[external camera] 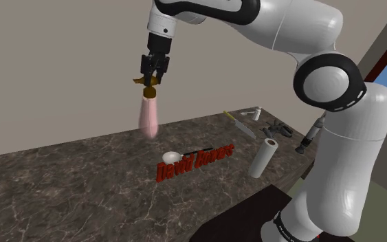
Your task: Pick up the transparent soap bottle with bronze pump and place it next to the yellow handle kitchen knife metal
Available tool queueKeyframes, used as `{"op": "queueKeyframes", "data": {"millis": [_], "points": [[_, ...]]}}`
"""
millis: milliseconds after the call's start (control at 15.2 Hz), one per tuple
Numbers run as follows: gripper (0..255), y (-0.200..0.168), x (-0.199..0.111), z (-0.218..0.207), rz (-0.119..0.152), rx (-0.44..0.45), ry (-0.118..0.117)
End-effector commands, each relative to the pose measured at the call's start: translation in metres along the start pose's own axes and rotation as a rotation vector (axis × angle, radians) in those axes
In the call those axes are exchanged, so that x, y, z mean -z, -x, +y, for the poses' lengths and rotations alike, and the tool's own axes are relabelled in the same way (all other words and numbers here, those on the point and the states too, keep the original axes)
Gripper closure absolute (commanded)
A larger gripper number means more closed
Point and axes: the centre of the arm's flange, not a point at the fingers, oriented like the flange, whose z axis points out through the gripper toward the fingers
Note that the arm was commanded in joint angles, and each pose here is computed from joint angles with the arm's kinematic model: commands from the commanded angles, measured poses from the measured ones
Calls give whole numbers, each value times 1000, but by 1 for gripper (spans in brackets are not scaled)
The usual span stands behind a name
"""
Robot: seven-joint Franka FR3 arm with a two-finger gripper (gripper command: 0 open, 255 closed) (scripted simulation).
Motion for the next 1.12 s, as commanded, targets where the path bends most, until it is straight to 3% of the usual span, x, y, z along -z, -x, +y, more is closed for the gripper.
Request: {"op": "queueKeyframes", "data": {"millis": [0, 1056], "points": [[255, 11, 3, 23, 1, 1, 0], [255, 98, 38, 212, 1, 1, 0]]}}
